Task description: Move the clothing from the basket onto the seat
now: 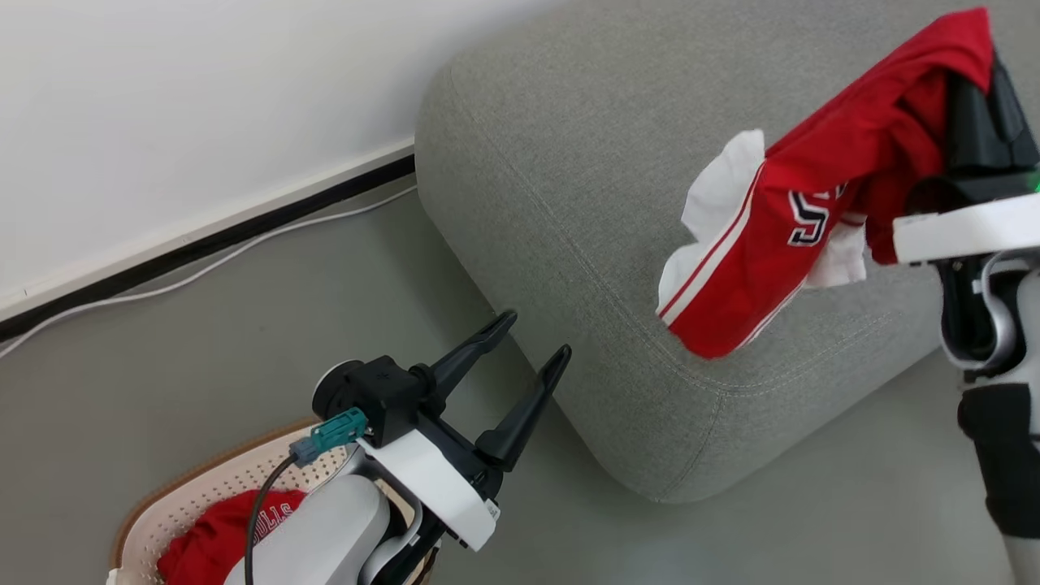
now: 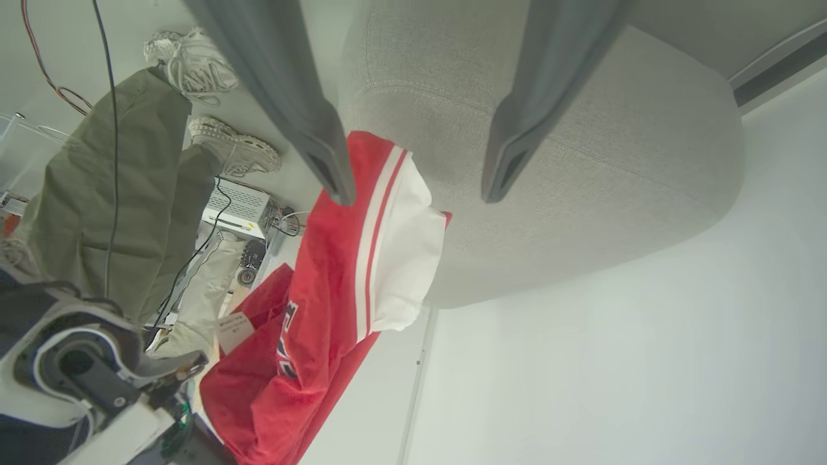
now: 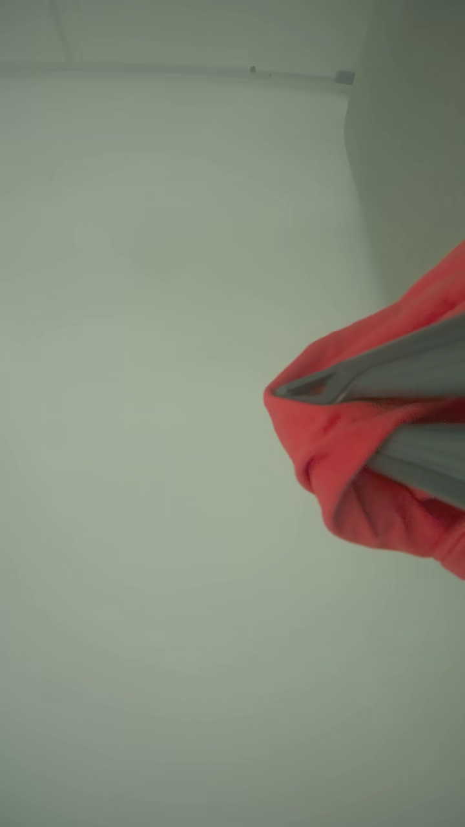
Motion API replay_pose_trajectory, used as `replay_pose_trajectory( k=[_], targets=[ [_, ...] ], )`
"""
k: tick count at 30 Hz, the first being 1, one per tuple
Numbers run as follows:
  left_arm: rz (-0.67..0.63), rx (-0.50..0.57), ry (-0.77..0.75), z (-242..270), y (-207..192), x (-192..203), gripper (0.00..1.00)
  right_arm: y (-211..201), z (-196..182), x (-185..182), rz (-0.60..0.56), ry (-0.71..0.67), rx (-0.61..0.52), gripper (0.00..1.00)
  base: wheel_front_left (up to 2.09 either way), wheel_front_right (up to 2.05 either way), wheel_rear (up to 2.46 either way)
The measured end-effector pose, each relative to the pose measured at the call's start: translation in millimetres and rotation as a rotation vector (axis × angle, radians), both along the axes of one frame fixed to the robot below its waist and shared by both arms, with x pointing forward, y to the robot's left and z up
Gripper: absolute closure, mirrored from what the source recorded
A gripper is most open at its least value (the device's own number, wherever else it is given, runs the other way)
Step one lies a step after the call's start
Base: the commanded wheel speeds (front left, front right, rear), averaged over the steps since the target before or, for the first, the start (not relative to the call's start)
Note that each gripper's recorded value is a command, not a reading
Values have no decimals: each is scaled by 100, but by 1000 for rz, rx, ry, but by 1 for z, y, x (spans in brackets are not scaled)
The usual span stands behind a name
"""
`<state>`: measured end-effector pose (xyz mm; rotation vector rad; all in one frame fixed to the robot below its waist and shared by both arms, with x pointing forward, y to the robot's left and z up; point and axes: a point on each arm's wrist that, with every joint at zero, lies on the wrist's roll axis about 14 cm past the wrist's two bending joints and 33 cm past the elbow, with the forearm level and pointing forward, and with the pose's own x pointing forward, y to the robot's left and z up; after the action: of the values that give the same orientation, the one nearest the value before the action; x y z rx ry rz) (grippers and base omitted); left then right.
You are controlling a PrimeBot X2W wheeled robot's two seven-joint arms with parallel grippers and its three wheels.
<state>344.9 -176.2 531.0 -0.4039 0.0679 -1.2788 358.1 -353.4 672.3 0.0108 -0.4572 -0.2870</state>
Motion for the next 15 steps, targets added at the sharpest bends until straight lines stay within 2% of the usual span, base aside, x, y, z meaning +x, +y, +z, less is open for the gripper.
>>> replay_pose_trajectory(
  k=[7,15],
  targets=[
    [-27,24,51,-29,8,4,0,-25,10,38,-49,49,-83,100,0,0,0],
    [-26,25,70,-51,18,30,0,-44,18,100,-93,99,-167,100,0,0,0]
  ],
)
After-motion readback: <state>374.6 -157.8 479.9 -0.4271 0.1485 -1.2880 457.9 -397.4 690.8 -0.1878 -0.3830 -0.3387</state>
